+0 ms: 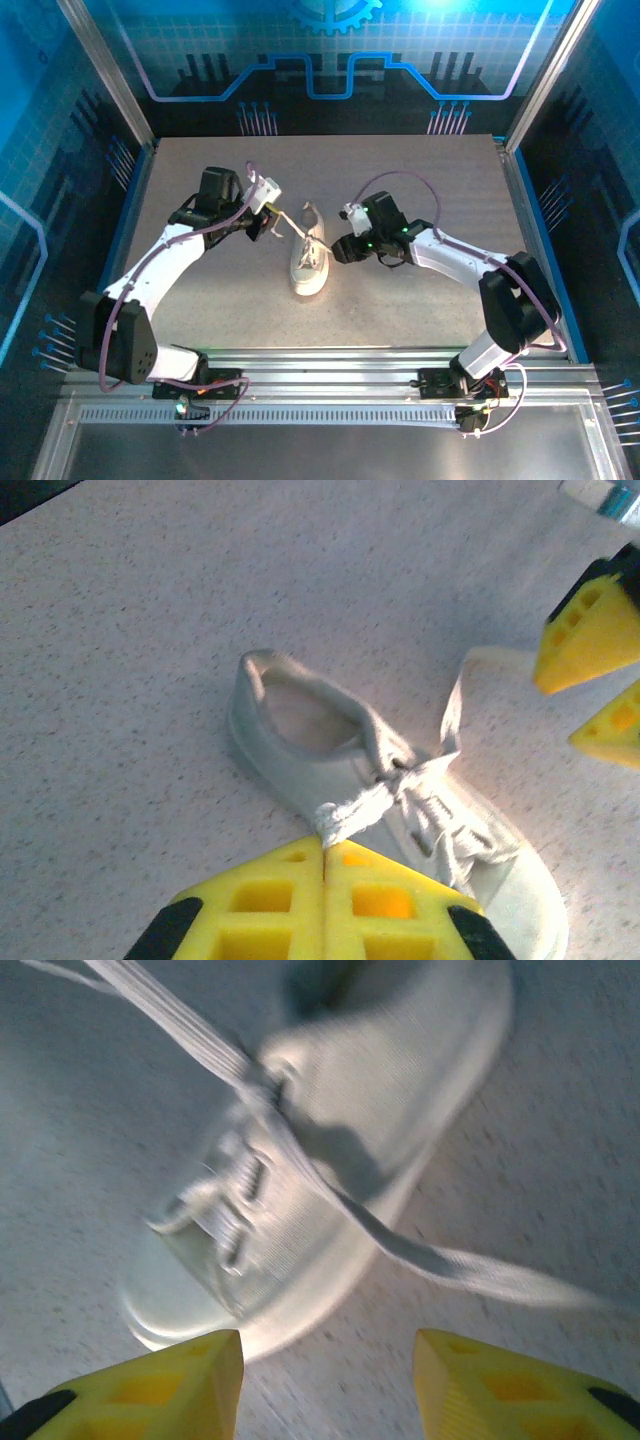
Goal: Tie the shoes
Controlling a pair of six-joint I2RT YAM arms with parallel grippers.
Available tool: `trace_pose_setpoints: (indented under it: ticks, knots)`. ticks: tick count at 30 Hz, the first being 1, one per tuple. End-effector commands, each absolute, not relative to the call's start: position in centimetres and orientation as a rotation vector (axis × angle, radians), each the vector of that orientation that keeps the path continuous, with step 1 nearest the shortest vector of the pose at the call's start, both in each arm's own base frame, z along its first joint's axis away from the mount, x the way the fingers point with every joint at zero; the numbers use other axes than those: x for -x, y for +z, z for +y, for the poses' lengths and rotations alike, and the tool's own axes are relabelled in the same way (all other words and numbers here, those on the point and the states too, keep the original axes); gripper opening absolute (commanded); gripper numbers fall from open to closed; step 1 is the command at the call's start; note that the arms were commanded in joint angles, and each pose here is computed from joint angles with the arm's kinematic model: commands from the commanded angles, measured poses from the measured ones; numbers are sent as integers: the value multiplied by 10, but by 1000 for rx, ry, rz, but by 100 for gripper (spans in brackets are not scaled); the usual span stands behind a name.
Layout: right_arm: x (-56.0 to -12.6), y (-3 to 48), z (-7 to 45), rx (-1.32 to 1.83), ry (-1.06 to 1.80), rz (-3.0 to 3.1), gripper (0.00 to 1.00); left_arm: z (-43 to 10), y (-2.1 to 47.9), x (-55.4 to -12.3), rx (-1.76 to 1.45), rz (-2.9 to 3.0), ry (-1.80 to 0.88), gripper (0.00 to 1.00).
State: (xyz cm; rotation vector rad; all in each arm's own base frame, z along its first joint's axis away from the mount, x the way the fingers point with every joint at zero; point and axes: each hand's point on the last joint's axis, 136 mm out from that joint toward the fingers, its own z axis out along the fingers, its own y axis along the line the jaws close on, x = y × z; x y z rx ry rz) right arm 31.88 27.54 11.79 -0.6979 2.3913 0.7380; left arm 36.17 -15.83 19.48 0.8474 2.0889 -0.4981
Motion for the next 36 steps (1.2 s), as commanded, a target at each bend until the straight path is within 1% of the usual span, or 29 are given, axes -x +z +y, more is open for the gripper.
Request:
trace_pose_setpoints:
  ticks: [1,4,8,14,18,19,21,23,26,27,33,34,36]
  knots:
    - [-331,161,318,820,845,2141,48,-176,224,-359,-807,1978,-636,0]
    - [-336,171,339,884,884,2035,48,-180,226,-359,-788,1959,-678,0]
    - [-344,172,362,960,906,1980,48,-185,225,-360,-758,1954,-740,0]
    - [-352,172,376,1020,867,1935,47,-188,226,-361,-731,1946,-787,0]
    - [-357,171,380,1028,856,1925,44,-190,229,-360,-731,1937,-798,0]
    - [-357,171,381,1030,854,1919,42,-190,229,-360,-733,1936,-801,0]
    - [-359,170,382,1031,839,1918,34,-190,228,-360,-736,1935,-806,0]
    - [-361,169,382,1022,815,1919,19,-190,226,-359,-742,1939,-804,0]
    - [-364,171,378,1009,781,1913,1,-190,222,-357,-751,1943,-801,0]
    - [-364,172,376,1004,771,1909,0,-190,221,-356,-753,1944,-802,0]
    - [-363,179,364,969,711,1879,0,-189,211,-350,-770,1944,-799,0]
    - [-363,180,363,967,702,1874,0,-189,209,-349,-771,1943,-801,2]
    - [-363,180,360,968,687,1872,0,-188,209,-348,-770,1938,-790,24]
